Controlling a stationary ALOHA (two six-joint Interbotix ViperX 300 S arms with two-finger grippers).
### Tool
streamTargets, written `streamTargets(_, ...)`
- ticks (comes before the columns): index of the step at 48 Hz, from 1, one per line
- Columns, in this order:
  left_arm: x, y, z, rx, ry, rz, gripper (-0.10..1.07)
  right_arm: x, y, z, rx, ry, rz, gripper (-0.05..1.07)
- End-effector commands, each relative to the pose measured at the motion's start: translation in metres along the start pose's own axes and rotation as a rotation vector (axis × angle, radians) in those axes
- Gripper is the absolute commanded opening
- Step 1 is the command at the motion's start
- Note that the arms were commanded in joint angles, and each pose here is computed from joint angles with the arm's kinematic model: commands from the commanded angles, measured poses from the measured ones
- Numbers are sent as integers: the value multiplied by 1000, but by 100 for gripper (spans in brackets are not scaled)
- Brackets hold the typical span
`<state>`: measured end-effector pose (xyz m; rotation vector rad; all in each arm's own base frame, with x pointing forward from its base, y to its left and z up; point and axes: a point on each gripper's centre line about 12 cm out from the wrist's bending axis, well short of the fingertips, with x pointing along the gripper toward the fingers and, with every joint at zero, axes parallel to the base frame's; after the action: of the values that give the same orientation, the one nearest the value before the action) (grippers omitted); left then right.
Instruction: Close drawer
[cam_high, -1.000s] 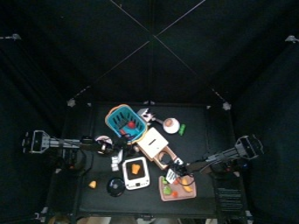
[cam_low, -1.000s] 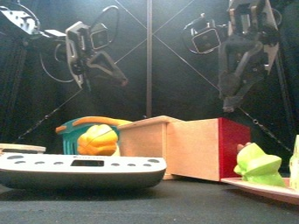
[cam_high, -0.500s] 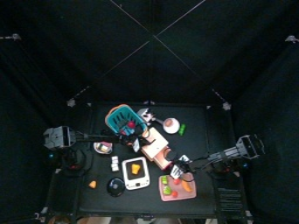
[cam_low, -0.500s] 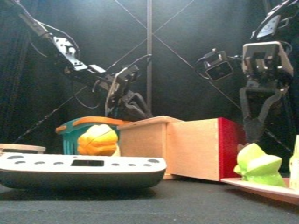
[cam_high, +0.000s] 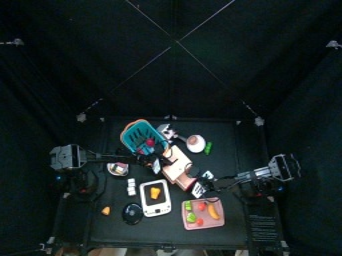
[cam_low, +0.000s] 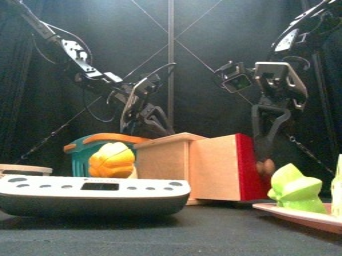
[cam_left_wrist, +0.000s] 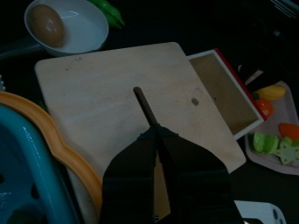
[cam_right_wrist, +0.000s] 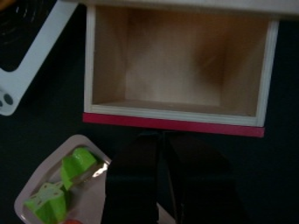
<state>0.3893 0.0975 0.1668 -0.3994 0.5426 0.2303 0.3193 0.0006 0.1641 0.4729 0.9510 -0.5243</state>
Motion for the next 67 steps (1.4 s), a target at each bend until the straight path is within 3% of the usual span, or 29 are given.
streamTargets(1,-1,3,2,-1,-2,16,44,-4,1,20,-5,-59,11,42)
streamTargets(22,-1,3,2,-16,-3,17,44,11,-11,46,-35,-137,20,42)
streamTargets(39,-1,1,3,-12,-5,11,44,13,-13,48,-23,-142,35,42)
streamTargets(57,-41,-26,29,30,-111,-49,44,-13,10,39,-15,-152,120,42)
streamTargets(67,-59,-42,22,50,-120,-92,44,-34,11,39,-24,-185,147,42)
